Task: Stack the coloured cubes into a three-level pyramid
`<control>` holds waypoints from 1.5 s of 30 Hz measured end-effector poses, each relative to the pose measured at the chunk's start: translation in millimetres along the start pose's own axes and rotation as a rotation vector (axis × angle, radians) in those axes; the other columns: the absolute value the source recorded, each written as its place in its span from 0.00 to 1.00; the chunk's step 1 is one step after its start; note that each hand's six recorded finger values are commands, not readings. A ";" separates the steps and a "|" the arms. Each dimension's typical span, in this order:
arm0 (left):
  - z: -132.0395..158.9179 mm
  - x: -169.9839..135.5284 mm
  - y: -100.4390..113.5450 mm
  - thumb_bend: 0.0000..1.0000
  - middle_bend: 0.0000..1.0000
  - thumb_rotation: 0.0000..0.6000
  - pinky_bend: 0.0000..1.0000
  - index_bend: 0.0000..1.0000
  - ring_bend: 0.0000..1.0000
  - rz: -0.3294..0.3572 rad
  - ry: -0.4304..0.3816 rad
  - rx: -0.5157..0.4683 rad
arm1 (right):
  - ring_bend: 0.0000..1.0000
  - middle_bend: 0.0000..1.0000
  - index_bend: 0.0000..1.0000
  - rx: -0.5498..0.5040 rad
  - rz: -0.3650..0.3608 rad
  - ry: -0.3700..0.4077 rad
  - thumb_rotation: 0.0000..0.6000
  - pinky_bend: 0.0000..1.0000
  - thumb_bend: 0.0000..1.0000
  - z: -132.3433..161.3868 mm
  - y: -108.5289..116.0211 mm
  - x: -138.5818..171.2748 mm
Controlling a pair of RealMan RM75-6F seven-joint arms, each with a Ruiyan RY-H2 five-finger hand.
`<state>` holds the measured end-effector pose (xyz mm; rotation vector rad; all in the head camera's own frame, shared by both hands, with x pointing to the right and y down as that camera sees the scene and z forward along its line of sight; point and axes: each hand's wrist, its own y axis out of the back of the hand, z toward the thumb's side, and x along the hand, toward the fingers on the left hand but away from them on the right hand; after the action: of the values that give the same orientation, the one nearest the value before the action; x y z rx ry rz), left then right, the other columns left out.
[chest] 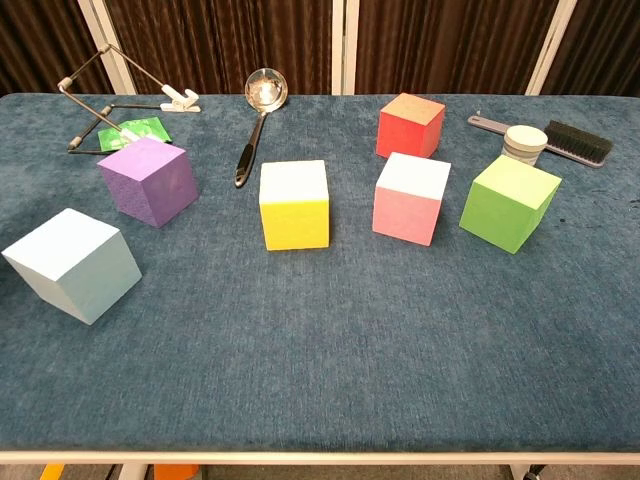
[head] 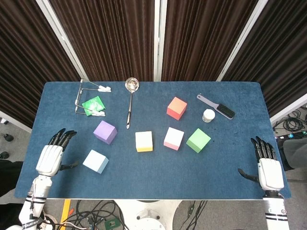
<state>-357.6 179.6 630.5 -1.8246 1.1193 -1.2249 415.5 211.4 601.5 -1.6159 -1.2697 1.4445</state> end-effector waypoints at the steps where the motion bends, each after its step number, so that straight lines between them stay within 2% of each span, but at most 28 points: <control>1: 0.3 0.1 -0.4 0.00 0.14 1.00 0.16 0.13 0.00 -0.001 -0.001 -0.001 | 0.00 0.00 0.00 -0.001 -0.001 0.001 1.00 0.00 0.04 0.2 0.3 -0.2; 10: 1.1 2.8 -0.5 0.00 0.14 1.00 0.16 0.13 0.00 -0.004 -0.001 -0.009 | 0.00 0.00 0.00 -0.003 0.000 0.005 1.00 0.00 0.04 3.3 1.3 -1.7; 17: 12.8 9.4 -4.4 0.00 0.14 1.00 0.16 0.13 0.00 -0.038 -0.028 -0.110 | 0.00 0.00 0.00 -0.010 -0.006 0.019 1.00 0.00 0.04 12.2 5.1 -3.8; 19: 18.0 12.5 -5.8 0.00 0.15 1.00 0.16 0.13 0.00 -0.045 -0.042 -0.109 | 0.00 0.00 0.00 -0.012 -0.004 0.027 1.00 0.00 0.04 17.0 6.6 -4.8; 22: 40.3 23.9 -12.0 0.00 0.15 1.00 0.16 0.13 0.00 -0.066 -0.094 -0.088 | 0.00 0.00 0.00 -0.009 -0.011 0.051 1.00 0.00 0.04 28.2 11.6 -8.2; 24: 65.1 37.0 -17.7 0.00 0.15 1.00 0.15 0.13 0.00 -0.079 -0.143 -0.101 | 0.00 0.00 0.00 -0.018 -0.027 0.061 1.00 0.00 0.04 34.5 17.0 -12.2; 29: 108.6 66.4 -25.3 0.00 0.15 1.00 0.13 0.13 0.00 -0.087 -0.181 -0.223 | 0.00 0.00 0.00 -0.037 -0.059 0.046 1.00 0.00 0.04 31.4 29.3 -20.5; 32: 128.5 80.5 -34.0 0.00 0.15 1.00 0.13 0.13 0.00 -0.123 -0.199 -0.280 | 0.00 0.00 0.00 -0.033 -0.072 0.022 1.00 0.00 0.04 22.4 36.8 -22.2; 36: 151.6 93.4 -51.4 0.00 0.15 1.00 0.13 0.13 0.00 -0.185 -0.215 -0.346 | 0.00 0.00 0.00 -0.024 -0.090 -0.005 1.00 0.00 0.04 9.9 47.0 -24.4; 41: 171.7 101.3 -75.6 0.00 0.15 1.00 0.12 0.12 0.00 -0.235 -0.247 -0.338 | 0.00 0.00 0.00 -0.030 -0.102 -0.024 1.00 0.00 0.04 0.2 58.1 -29.5; 45: 176.5 107.1 -89.0 0.00 0.17 1.00 0.12 0.12 0.00 -0.236 -0.243 -0.314 | 0.00 0.00 0.00 -0.024 -0.090 -0.019 1.00 0.00 0.04 -0.5 60.4 -34.4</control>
<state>-145.7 129.9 686.9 -2.3281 1.0232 -0.9564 433.1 158.6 559.7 -1.5430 -1.3579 1.3979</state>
